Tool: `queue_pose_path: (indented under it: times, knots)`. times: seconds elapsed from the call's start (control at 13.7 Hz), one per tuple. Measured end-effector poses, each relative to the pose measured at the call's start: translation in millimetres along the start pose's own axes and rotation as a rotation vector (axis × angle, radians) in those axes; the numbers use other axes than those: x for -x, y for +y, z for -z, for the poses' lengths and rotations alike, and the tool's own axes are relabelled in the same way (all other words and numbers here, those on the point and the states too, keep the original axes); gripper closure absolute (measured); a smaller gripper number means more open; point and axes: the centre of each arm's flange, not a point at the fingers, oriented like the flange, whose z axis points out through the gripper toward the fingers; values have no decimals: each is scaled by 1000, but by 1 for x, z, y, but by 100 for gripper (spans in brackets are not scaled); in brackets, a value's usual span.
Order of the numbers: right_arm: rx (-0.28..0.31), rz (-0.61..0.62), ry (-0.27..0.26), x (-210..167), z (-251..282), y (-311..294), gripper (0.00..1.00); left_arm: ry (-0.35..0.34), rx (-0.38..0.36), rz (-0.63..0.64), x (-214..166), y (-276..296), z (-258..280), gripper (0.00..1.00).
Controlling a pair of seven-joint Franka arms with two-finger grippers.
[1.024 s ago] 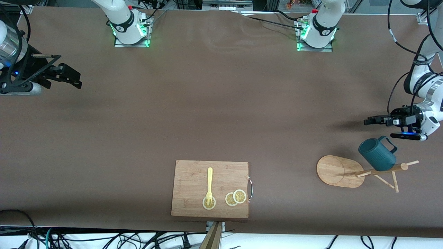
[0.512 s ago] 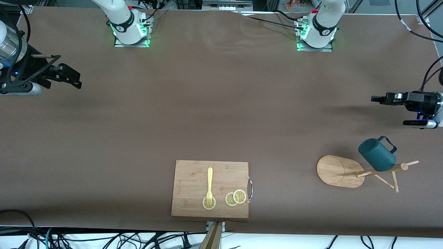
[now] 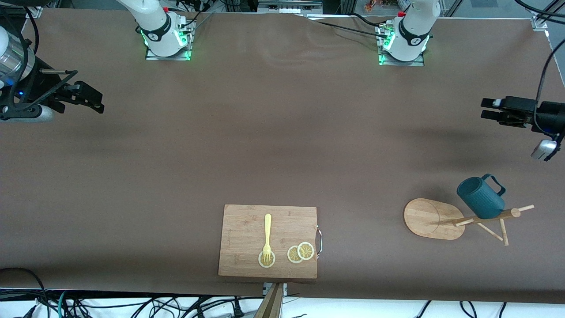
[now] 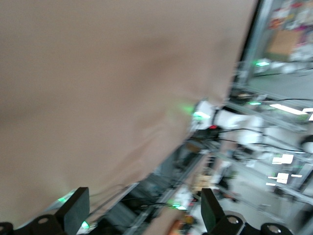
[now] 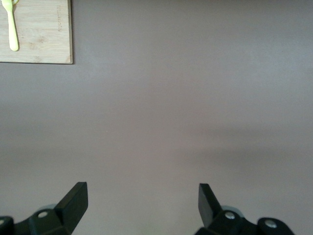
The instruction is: Pass cup and hang on rack
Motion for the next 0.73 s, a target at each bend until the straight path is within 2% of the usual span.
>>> queue_pose_path:
  times: [0.22, 0.51, 0.59, 0.73]
  knots:
    - [0, 0, 0, 0, 0, 0, 0, 16, -295, -59, -11, 79, -14, 0]
    - [0, 0, 0, 0, 0, 0, 0, 76, -675, -162, -24, 158, -31, 0]
    - [0, 0, 0, 0, 0, 0, 0, 101, -746, -191, -24, 176, -33, 0]
    - [0, 0, 0, 0, 0, 0, 0, 185, -817, -228, -20, 196, -22, 0]
